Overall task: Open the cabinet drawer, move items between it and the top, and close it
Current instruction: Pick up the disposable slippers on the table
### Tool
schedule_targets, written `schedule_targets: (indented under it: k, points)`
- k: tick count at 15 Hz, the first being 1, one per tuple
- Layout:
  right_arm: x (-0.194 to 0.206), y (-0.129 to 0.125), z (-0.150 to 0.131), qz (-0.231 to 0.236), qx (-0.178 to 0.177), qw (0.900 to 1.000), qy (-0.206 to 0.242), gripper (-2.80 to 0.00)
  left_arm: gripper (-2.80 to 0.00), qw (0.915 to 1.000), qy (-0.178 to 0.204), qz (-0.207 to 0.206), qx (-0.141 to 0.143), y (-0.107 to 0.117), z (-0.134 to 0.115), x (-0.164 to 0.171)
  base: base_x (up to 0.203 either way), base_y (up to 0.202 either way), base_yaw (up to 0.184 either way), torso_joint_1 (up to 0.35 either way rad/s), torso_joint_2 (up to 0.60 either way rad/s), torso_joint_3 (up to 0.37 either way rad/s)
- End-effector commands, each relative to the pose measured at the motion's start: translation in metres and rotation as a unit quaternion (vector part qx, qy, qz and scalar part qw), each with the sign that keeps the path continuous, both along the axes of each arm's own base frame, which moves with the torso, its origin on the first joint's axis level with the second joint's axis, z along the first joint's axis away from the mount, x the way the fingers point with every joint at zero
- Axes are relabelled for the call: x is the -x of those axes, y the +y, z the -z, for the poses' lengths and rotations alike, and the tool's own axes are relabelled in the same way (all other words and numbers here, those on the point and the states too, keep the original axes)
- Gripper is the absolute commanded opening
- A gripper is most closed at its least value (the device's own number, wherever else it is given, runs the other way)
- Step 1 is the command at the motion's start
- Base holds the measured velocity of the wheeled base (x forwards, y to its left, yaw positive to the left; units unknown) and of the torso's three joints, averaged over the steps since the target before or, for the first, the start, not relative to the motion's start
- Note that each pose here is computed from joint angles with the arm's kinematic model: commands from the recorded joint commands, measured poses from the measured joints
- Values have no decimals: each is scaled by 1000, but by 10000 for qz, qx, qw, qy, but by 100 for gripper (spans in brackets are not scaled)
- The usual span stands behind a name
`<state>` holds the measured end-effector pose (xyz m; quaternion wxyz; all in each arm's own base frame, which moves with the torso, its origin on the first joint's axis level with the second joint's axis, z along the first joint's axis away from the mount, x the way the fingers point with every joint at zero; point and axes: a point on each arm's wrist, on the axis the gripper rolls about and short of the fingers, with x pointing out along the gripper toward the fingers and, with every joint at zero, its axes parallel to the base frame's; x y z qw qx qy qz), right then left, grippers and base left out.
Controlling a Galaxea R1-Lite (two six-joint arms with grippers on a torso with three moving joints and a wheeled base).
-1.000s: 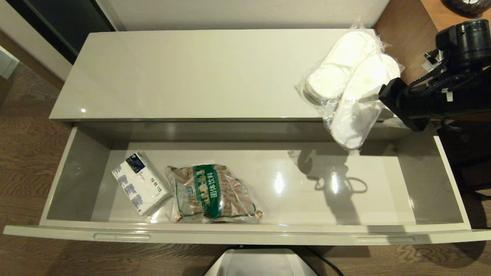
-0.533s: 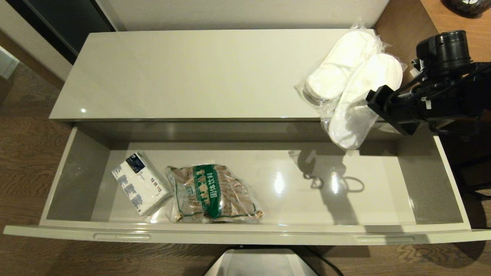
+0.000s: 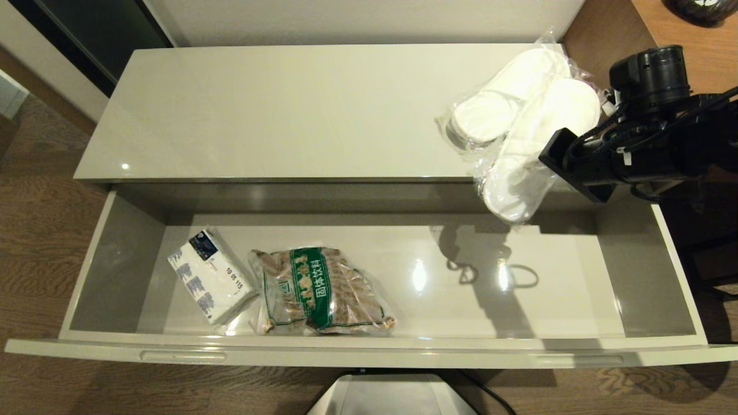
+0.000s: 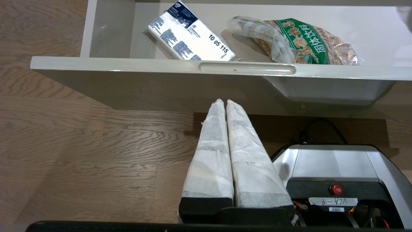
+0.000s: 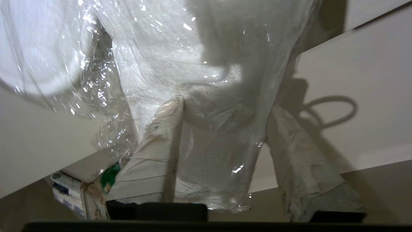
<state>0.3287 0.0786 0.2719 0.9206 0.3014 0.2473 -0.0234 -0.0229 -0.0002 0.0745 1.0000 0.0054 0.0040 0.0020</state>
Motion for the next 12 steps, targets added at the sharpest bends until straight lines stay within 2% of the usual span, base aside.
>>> schedule_targets:
  k: [1, 10, 12]
  points:
    - [4, 1, -4, -21, -37, 10000, -56, -280, -280, 10000, -2, -3, 1, 0, 0, 0, 0, 0, 0, 0, 0, 0]
    - [31, 0, -36, -152, -157, 9992, -324, -280, -280, 10000, -2, -3, 1, 0, 0, 0, 0, 0, 0, 0, 0, 0]
    - [47, -4, -56, -191, -215, 9985, -471, -280, -280, 10000, -2, -3, 1, 0, 0, 0, 0, 0, 0, 0, 0, 0]
